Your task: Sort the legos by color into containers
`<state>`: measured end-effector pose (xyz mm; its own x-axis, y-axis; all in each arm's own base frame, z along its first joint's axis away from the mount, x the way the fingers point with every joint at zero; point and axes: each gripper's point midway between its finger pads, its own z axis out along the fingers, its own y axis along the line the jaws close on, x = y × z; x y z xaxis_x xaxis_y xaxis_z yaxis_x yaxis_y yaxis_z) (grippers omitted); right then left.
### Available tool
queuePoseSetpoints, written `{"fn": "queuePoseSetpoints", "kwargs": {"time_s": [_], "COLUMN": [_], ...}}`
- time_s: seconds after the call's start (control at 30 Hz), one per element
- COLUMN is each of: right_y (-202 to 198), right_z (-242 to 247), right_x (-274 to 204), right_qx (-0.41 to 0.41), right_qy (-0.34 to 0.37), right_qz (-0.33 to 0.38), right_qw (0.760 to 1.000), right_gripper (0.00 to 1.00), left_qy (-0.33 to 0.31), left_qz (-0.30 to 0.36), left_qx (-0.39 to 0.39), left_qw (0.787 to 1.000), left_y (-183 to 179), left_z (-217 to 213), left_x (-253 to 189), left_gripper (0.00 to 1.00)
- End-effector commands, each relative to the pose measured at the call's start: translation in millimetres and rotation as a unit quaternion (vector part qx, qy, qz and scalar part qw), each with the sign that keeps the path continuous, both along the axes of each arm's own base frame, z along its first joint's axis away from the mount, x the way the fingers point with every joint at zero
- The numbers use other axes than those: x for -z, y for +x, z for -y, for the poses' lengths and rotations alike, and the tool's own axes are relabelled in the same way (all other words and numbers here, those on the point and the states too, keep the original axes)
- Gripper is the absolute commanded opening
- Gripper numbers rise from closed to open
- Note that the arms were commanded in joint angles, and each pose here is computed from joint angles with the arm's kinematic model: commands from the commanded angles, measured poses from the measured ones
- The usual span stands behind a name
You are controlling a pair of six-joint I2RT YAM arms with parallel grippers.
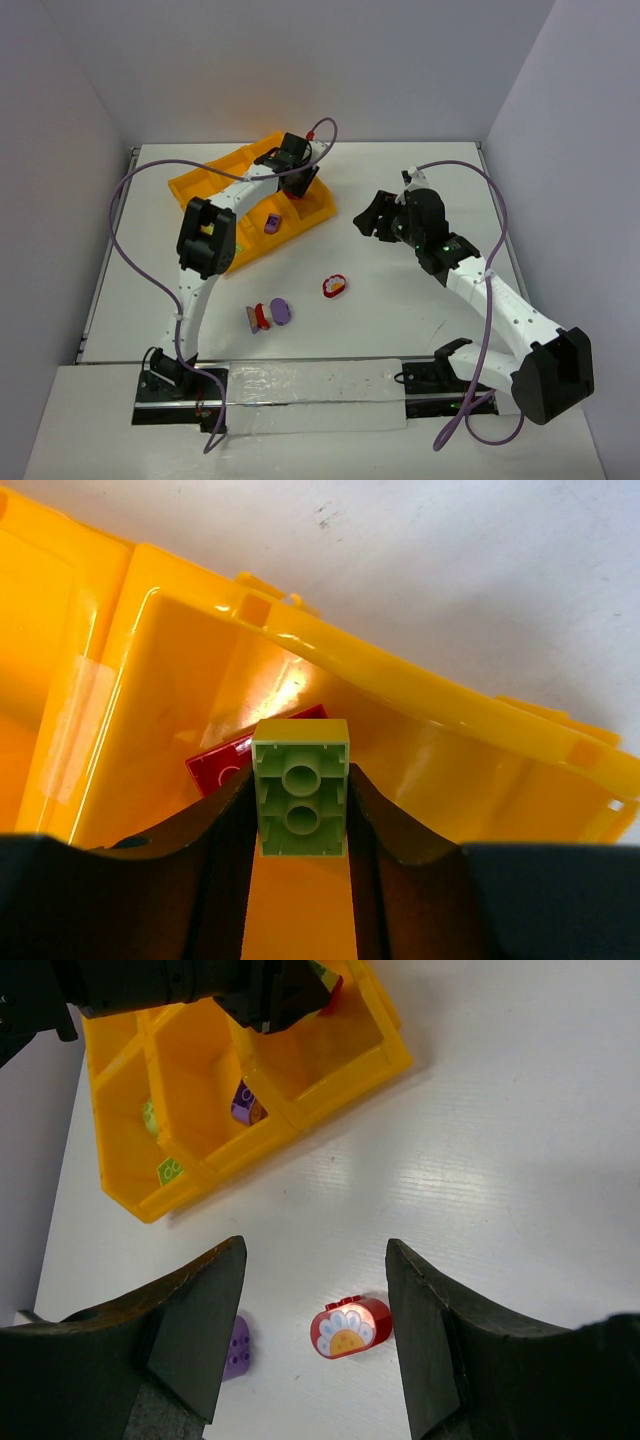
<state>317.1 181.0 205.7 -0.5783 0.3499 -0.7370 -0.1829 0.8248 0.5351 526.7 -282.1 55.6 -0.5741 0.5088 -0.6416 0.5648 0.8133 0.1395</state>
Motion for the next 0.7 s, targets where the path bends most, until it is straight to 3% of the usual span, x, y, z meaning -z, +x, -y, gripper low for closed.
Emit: {"fn": "queuePoseSetpoints", "kwargs": {"time_s": [0.0, 0.37, 0.57, 0.67], "right_y": [4.4, 0.9, 0.6, 0.7], "right_z": [1.1, 4.3, 6.1, 4.3], "right_x": [-17.6, -22.9, -26.6, -25.1], "right_qx": [0.002, 0.005, 0.01, 0.006], "right_qy": [0.007, 0.004, 0.005, 0.006], "right_qz": [0.025, 0.031, 0.036, 0.032], "right_qw": [1.0, 1.0, 0.999, 0.999], "right_gripper": [0.65, 0.65, 0.65, 0.65], "left_qy": [-0.038, -0.067, -0.104, -0.129], "left_qz": [0.084, 0.101, 0.105, 0.097], "left_qx": [0.005, -0.027, -0.143, -0.248], "left_qw": [0.996, 0.992, 0.979, 0.955], "left_y": [6.5, -9.1, -24.7, -49.2], "left_z": [15.2, 6.8, -20.7, -53.3], "left_x": [-95.3, -141.2, -178.0, -183.6], "left_gripper": [0.26, 0.24, 0.27, 0.26]}}
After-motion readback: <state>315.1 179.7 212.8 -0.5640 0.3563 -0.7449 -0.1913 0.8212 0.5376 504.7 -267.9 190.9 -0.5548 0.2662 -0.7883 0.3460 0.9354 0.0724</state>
